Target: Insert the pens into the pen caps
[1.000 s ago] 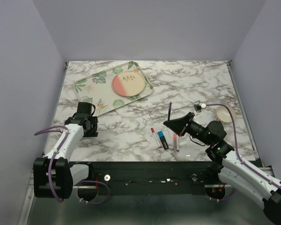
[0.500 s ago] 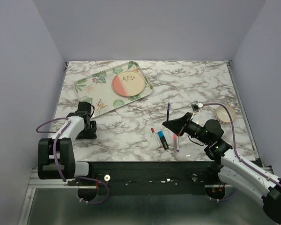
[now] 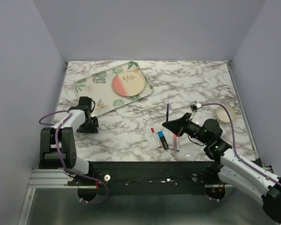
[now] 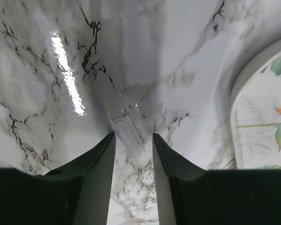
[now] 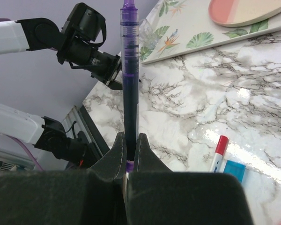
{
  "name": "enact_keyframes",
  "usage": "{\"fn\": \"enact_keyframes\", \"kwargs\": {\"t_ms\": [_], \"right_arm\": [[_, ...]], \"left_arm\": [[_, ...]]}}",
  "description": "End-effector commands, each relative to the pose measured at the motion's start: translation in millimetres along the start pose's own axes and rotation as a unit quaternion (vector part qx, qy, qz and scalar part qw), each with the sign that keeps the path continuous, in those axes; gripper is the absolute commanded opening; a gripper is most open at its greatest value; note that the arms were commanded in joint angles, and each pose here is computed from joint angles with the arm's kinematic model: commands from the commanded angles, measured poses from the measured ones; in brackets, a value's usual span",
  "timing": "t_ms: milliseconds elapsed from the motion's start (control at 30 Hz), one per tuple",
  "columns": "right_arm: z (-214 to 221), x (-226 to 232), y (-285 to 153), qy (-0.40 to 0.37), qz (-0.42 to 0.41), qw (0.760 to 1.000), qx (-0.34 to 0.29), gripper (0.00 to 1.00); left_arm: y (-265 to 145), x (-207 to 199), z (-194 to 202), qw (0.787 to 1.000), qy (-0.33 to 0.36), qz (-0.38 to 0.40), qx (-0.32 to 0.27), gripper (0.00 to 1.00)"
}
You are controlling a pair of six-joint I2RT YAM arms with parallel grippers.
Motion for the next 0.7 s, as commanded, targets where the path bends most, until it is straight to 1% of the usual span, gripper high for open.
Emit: {"fn": "enact_keyframes", "kwargs": {"t_ms": [0,100,300,400,433,500,533,600,633,667], "right_arm": [[-10,7,4,-0.015,-0.001,1.000,-0.012,0.01],[-10,6,4,-0.014,0.000,1.000,-0.012,0.01],[-13,9,4,-0.015,-0.001,1.000,-0.015,0.01],[-14,10,4,-0.014,-0.001,1.000,-0.015,0.01],[-14,10,4,-0.012,-0.001,1.000,-0.015,0.01],[-13,8,4,-0.005,0.008,1.000,-0.012,0.01],[-14,4,4,0.008,0.023,1.000,-0.017,0.01],[-11,2,4,0.015,0.034,0.999,-0.006,0.01],[-6,4,4,0.012,0.023,1.000,0.012,0.01],[-6,7,5,0.010,0.013,1.000,0.017,0.01]], "left_arm": [[15,17,2,0.999,0.009,-0.036,0.003,0.40],[16,17,5,0.999,0.013,-0.029,0.010,0.35],[23,30,10,0.999,0.018,-0.031,0.016,0.26],[26,32,13,0.999,0.027,-0.027,0.022,0.12],[27,31,15,0.999,0.031,-0.020,0.027,0.09],[26,27,18,0.998,0.043,-0.004,0.036,0.00],[25,21,18,0.997,0.060,0.018,0.037,0.00],[18,12,25,0.994,0.079,0.052,0.057,0.00],[15,7,26,0.991,0.095,0.073,0.061,0.00],[10,5,28,0.989,0.105,0.082,0.061,0.00]]}}
Point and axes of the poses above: each gripper's point midway between its finger pads, its own y axis out along the fingers, its own x axis along the line the jaws close on, z = x × y, the point moved 3 cm from there along -y, back along the fingers, and after that the axes turned 13 degrees about y, right-handed, at the moved point
